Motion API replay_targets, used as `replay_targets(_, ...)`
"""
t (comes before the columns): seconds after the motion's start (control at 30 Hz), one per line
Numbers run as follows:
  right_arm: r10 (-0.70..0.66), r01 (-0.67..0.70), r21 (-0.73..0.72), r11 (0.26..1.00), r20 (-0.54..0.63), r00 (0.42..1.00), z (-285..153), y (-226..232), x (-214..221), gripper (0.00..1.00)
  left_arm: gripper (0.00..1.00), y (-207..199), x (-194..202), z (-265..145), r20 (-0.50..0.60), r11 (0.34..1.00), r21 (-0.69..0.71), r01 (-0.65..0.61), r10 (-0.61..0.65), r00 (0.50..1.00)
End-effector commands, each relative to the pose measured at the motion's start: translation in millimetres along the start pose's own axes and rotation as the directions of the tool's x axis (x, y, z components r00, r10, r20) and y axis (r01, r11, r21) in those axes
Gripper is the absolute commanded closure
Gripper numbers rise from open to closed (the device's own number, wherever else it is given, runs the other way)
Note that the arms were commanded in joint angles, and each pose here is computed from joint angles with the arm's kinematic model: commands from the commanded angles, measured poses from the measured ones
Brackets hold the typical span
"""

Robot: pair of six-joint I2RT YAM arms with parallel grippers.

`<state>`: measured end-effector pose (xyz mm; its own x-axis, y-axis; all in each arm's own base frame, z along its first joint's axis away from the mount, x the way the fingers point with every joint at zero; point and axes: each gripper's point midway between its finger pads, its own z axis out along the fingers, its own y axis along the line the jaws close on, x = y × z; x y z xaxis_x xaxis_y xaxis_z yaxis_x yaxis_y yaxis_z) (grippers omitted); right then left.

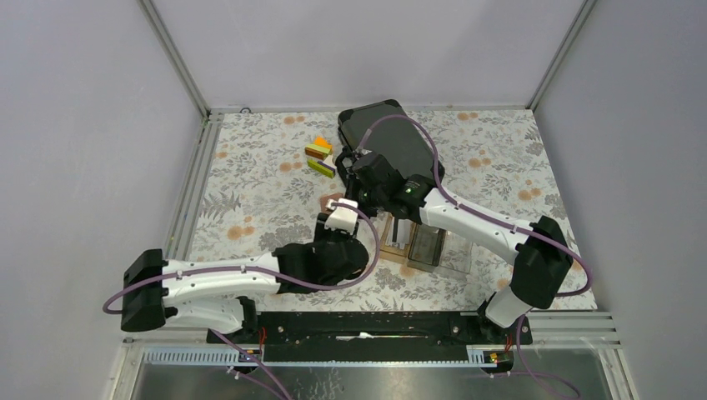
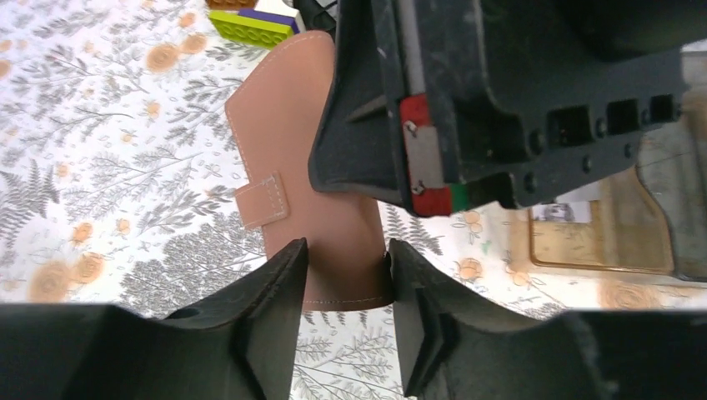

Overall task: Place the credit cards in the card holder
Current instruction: Close the card holder.

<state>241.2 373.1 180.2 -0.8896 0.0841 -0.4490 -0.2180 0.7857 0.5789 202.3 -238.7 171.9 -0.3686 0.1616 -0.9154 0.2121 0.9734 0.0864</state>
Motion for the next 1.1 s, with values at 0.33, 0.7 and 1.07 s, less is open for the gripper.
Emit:
replay_targets(0.33,0.035,-0.025,-0.063,0.998,0.176,0.984,-30.8,21.3,-40.9,0.55,1.0,23.9,-16.9,0.6,0.056,0.969,-0.239,-0.067,0.082,0.995)
replay_targets(0.7,0.051,-0.051,-0.009,0.999,0.353,0.934,-90.8,-54.1,-86.4,0.16,1.0,30.3,-23.6,-0.6,0.022,0.964,-0.021,0.267,-0.266,0.964)
replay_targets(1.07,-0.043,0.275,-0.581,0.766,0.38,0.924,-150.9,29.2,-47.0,0.07,1.0,13.4,-105.7,-61.4,-0.028,0.625,0.588,0.513,-0.618,0.785)
